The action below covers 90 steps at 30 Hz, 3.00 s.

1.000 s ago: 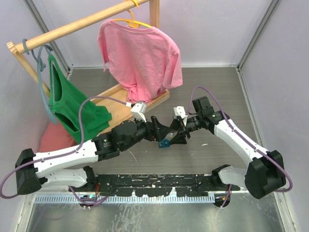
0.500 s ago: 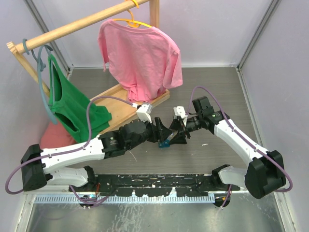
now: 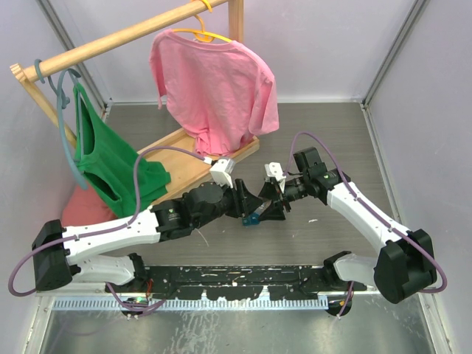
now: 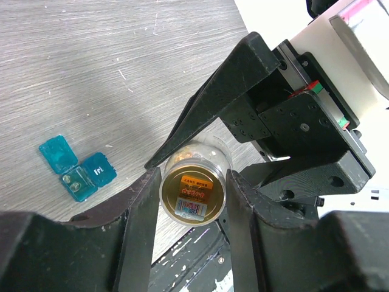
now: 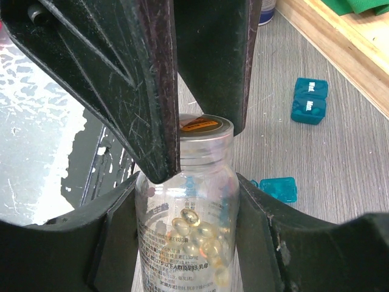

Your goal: Sort the pills into containers

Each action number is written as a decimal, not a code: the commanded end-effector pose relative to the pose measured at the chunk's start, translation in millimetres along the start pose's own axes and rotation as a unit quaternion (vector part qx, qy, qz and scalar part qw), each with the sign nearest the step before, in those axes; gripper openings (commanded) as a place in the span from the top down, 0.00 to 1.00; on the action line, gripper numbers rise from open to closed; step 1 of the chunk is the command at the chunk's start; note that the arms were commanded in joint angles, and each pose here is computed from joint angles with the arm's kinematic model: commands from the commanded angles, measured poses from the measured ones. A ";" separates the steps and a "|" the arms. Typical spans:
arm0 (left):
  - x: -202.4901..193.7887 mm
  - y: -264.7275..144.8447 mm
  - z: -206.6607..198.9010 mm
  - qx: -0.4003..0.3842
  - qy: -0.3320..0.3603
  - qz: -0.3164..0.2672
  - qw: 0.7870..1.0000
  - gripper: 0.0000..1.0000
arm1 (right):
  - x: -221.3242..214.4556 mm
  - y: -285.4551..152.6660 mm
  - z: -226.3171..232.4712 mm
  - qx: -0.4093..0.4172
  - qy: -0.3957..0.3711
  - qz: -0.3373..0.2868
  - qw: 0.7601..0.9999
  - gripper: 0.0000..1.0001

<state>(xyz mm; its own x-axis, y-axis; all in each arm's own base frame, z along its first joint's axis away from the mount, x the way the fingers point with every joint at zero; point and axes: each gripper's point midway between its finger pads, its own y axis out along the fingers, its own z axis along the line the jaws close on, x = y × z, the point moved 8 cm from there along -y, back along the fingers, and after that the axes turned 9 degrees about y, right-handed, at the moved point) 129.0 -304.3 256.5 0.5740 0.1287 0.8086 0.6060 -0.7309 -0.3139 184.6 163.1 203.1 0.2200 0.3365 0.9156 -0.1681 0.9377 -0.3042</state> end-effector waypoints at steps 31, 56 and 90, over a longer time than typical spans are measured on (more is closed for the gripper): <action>-10.3 -4.6 7.7 -0.139 0.290 0.029 0.946 0.82 | 18.5 -3.2 1.0 0.004 -0.027 -0.019 0.999 0.99; 39.2 -54.7 0.3 -0.148 0.019 -0.134 0.980 0.02 | 18.0 -2.7 0.9 0.007 -0.024 -0.020 0.999 0.99; 20.3 0.8 -23.3 0.015 0.069 -0.061 0.996 0.52 | 18.5 -3.3 1.1 0.005 -0.026 -0.020 0.999 0.99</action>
<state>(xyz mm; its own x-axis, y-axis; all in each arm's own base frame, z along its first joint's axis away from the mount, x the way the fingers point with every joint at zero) 124.8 -311.6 261.6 0.4476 0.0630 0.8920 0.6749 -0.6783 -0.2907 185.1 163.4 203.9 0.2158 0.3318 0.9183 -0.1688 0.9390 -0.2996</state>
